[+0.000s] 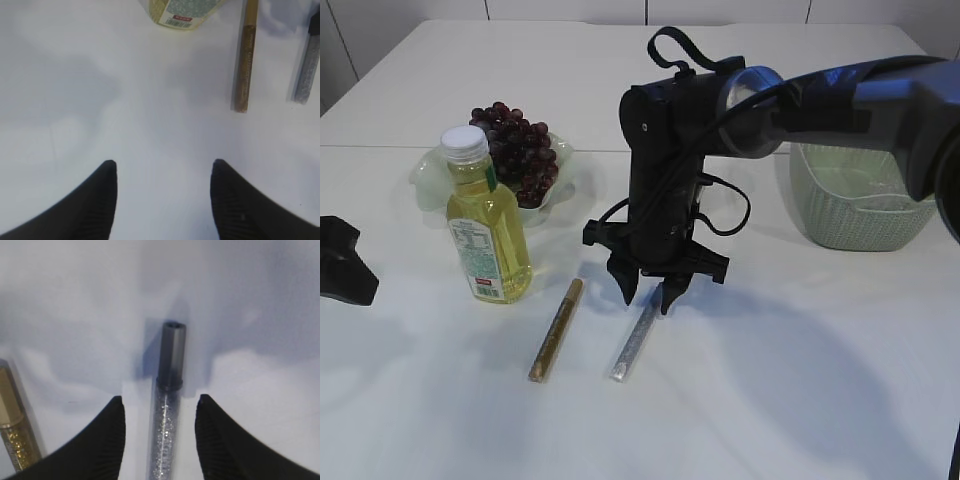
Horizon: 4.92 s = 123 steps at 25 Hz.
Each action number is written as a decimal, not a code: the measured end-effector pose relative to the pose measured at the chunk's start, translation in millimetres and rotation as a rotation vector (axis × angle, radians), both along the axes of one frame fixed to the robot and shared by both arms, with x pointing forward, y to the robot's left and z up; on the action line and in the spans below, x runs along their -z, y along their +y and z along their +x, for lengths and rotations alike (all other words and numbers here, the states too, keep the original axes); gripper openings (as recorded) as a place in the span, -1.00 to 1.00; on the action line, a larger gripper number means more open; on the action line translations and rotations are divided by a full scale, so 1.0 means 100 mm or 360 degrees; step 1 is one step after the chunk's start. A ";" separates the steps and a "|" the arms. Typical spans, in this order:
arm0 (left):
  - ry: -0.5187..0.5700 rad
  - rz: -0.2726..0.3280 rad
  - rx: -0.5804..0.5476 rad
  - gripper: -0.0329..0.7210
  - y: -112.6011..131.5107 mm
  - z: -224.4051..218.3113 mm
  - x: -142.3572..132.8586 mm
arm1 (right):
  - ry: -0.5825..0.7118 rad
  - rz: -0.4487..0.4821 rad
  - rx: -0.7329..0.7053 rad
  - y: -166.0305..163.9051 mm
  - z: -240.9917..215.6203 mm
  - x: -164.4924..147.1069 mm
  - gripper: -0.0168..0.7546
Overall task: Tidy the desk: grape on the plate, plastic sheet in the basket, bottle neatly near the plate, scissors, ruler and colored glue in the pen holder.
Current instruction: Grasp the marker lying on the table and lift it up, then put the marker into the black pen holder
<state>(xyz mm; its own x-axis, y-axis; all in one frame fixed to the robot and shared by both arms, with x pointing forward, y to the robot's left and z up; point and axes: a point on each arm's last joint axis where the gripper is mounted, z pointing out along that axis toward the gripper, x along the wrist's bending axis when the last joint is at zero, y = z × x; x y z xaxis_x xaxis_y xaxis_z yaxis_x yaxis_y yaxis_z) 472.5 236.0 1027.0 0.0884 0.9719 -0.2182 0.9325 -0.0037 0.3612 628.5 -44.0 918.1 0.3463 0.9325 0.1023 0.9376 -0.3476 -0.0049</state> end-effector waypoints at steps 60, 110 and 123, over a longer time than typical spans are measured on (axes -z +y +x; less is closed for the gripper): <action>-0.0010 -0.0001 -0.0002 0.24 0.00 0.01 0.00 | -0.0435 0.0554 -0.0793 -0.92 0.47 -0.76 -0.69; 0.0093 -0.0011 0.0010 0.24 -0.01 -0.05 0.02 | -0.1761 0.0576 -0.1235 -1.31 1.09 -0.96 0.02; 0.0083 -0.0063 -0.0013 0.24 -0.03 -0.04 0.01 | -0.0785 0.0353 -0.1107 -1.57 0.30 -1.65 -0.04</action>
